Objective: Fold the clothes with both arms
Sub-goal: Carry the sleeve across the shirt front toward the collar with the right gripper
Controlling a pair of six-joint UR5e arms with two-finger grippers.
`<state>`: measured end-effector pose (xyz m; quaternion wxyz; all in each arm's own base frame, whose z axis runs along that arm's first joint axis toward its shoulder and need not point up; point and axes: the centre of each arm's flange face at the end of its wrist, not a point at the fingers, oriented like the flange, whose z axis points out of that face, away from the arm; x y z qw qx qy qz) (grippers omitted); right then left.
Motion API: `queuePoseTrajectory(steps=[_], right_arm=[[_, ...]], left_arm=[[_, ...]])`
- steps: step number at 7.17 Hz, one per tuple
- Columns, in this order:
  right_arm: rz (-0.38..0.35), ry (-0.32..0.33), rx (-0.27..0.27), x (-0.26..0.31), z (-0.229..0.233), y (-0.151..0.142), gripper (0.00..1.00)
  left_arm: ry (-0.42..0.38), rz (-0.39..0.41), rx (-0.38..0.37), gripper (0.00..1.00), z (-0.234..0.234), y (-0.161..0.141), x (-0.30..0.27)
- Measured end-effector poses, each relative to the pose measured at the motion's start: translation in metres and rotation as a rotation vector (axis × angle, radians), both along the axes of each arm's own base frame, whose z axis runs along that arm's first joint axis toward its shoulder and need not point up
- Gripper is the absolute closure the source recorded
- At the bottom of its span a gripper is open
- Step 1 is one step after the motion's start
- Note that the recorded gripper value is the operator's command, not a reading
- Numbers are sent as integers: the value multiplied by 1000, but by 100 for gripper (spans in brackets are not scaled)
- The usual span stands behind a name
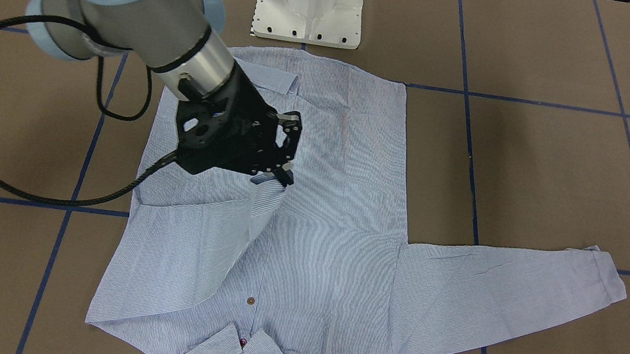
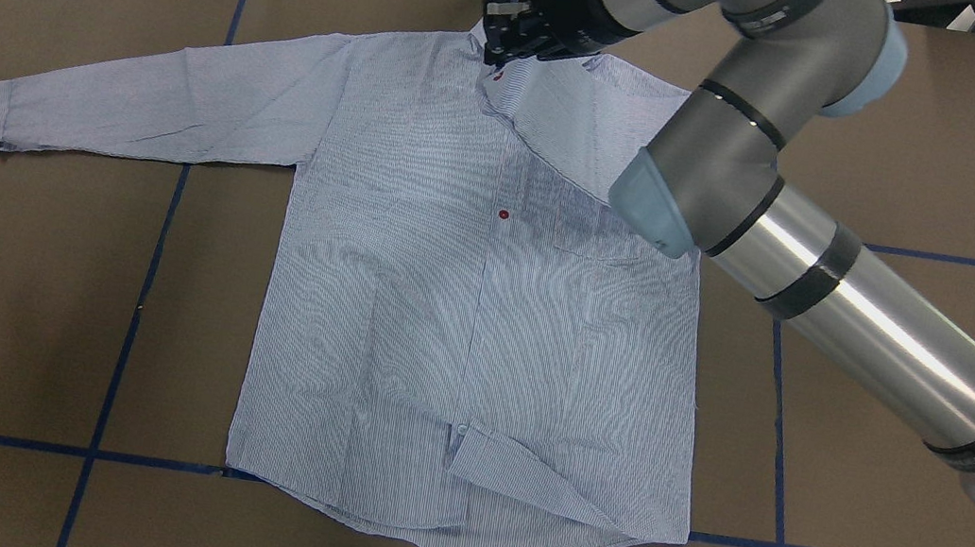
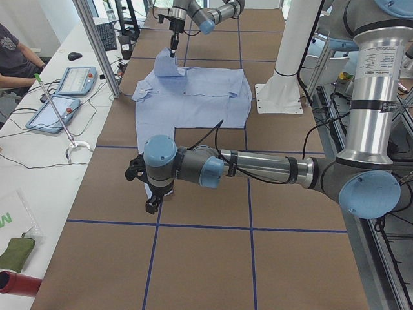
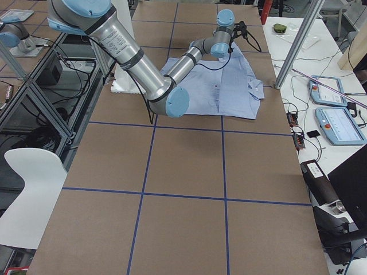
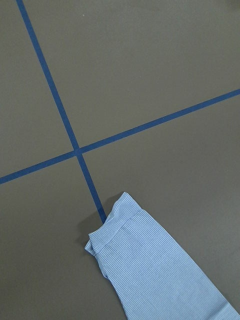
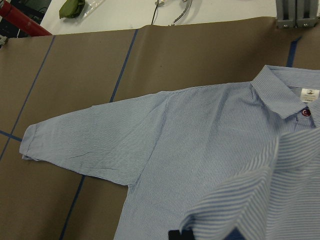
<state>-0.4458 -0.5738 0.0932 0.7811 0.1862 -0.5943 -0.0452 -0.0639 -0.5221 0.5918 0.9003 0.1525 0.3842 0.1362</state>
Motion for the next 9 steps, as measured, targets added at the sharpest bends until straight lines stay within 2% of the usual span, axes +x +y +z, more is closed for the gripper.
queuePoseTrajectory(steps=[1,2,3,5,7,8,9], right_arm=[[5,23,0,-36,-2,7,100],[4,58,-11,-75,0,10,2],[14,95,-18,-111,-2,10,0],[83,172,12,-177,-3,28,0],[111,198,30,-194,-1,38,0],[110,208,21,-189,3,35,0],[98,233,-9,-172,10,26,0]], left_arm=[[0,0,-2,1,0,0,0],[0,-1,-3,1,0,0,0],[0,-1,-3,1,0,0,0],[12,3,-6,1,-1,-1,2],[40,-33,-39,1,-7,-3,3],[51,-64,-58,1,-10,-5,5],[63,-92,-69,1,-11,-8,14]])
